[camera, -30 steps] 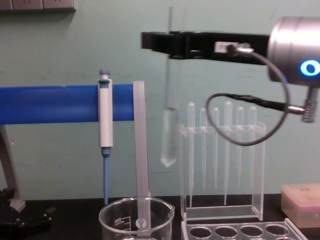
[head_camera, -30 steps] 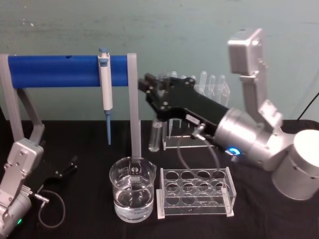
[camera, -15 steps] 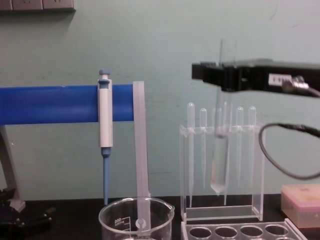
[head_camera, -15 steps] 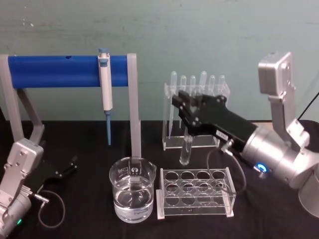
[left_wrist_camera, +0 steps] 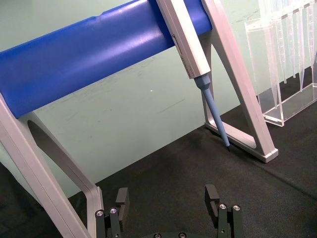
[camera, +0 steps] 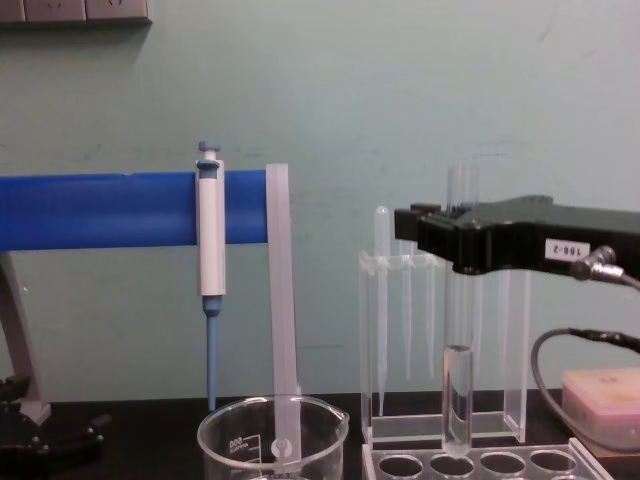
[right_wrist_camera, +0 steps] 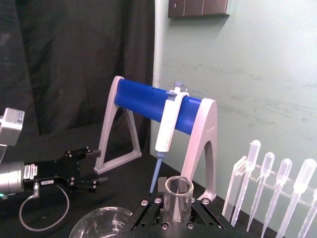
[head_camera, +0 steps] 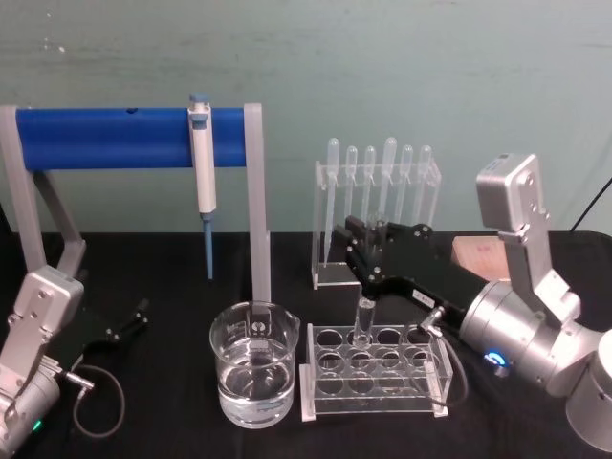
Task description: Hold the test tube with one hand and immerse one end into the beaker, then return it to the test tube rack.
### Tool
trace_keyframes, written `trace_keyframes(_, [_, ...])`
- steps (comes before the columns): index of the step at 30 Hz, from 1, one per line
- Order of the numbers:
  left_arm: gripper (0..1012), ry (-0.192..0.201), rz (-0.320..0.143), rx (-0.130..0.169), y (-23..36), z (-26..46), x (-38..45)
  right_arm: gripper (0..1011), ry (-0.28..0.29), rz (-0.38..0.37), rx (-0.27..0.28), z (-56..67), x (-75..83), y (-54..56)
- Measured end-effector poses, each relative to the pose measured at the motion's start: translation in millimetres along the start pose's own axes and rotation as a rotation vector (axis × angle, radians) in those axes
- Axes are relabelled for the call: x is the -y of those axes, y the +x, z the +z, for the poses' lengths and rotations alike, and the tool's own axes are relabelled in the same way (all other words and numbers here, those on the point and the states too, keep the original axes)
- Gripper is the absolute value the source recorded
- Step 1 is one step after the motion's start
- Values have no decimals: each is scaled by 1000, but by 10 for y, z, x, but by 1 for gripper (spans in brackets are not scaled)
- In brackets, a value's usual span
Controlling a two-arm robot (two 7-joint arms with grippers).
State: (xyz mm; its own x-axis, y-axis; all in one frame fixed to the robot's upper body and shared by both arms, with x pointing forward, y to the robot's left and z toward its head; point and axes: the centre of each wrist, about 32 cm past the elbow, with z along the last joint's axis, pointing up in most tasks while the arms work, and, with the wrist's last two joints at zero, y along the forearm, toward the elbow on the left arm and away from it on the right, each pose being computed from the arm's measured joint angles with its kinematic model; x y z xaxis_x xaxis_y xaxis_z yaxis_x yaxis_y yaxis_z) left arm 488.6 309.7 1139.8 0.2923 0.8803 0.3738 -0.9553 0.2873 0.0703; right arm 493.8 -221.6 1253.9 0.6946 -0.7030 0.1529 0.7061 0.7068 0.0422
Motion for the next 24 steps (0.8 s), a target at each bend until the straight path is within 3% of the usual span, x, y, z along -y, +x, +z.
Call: trace_keyframes(24, [1000,0,0,0,0,0,0,134,-40,-9,-10,-231,-28,-31])
